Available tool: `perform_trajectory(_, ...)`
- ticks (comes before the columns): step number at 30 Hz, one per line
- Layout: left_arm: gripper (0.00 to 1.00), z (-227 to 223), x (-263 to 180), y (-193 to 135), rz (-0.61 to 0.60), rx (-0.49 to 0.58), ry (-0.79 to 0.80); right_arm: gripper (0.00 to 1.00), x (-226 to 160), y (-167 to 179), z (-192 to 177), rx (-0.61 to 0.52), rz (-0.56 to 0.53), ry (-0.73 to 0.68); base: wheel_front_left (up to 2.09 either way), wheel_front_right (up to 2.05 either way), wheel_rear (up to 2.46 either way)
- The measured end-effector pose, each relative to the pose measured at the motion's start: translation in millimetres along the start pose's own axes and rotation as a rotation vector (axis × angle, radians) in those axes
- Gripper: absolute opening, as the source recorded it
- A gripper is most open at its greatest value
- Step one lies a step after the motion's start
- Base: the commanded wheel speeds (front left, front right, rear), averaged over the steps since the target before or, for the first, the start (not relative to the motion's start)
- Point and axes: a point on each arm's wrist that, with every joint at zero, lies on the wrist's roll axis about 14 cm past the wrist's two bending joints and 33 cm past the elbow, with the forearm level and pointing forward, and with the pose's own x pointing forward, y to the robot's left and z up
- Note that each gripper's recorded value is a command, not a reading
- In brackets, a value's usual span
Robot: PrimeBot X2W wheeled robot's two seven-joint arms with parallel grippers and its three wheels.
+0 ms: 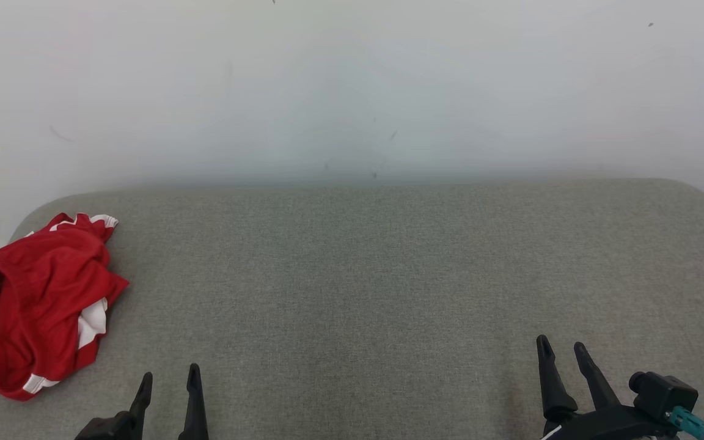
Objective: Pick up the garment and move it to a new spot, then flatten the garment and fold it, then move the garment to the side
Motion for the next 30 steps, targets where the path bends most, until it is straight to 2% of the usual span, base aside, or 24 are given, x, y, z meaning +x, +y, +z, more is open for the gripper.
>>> perform_trajectory(30, 1.0, 5, -5, -11, -0.059, 0.221, -0.047, 1.0, -7, 8, 2, -0.204, 0.038, -0.018, 0.0, 0.0, 0.0)
